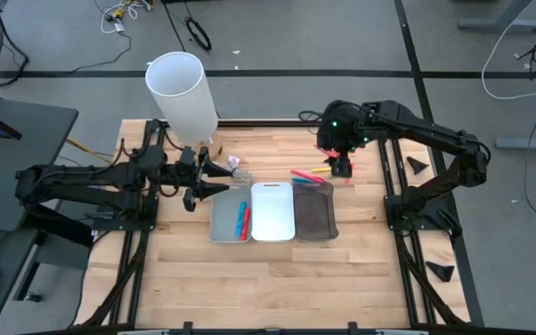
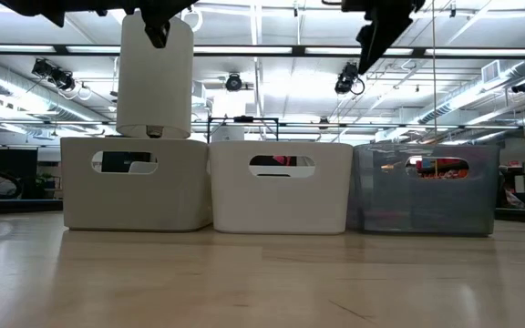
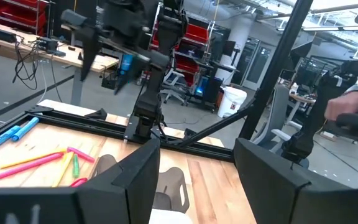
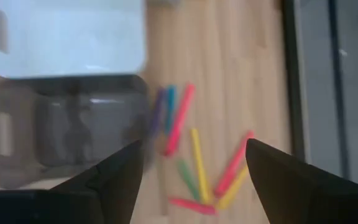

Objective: Pick & Place Markers
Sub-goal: Put the bottom blue marker into the gray bin

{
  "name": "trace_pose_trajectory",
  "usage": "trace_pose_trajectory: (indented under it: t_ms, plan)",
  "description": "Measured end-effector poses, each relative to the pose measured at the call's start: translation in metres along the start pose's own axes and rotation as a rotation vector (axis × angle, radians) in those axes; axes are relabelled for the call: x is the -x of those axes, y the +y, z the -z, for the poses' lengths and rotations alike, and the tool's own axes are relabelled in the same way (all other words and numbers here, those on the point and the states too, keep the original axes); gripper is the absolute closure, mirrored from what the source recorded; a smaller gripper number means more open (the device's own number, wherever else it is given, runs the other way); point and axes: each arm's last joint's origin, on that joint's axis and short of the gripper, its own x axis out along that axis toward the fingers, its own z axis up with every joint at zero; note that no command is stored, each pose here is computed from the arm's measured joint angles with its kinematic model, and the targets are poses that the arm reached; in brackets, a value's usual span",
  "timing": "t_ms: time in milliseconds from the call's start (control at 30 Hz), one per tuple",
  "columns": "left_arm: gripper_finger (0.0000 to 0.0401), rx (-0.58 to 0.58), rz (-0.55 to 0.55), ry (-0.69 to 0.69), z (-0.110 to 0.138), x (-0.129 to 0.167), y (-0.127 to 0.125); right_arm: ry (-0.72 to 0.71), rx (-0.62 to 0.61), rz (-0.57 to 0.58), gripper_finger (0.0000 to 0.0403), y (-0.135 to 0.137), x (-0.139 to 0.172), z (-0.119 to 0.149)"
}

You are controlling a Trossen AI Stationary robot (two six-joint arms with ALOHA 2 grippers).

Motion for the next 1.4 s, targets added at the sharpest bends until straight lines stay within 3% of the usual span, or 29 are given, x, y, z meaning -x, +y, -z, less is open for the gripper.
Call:
trace_pose_trajectory:
  t_ms: [267, 633, 900, 1133, 1400]
  plan:
    - [0.0188, 0.000, 0.000, 0.000, 0.000, 0.000, 0.000, 0.066, -0.060, 0.090, 0.0119, -0.034, 0.000, 0.016]
    - [0.0188, 0.000, 0.000, 0.000, 0.000, 0.000, 0.000, 0.057, 0.048, 0.200, 0.0119, -0.089, -0.008, 0.029]
    - [0.0188, 0.000, 0.000, 0.000, 0.000, 0.000, 0.000, 0.062, 0.010, 0.269, 0.0119, -0.131, -0.032, 0.033]
    - [0.0188, 0.000, 0.000, 0.000, 0.000, 0.000, 0.000, 0.264, 0.036, 0.311, 0.0119, -0.169, -0.073, 0.049]
    - [0.0188, 0.000, 0.000, 0.000, 0.000, 0.000, 0.000, 0.475, -0.035, 0.206, 0.0119, -0.202, -0.112, 0.088]
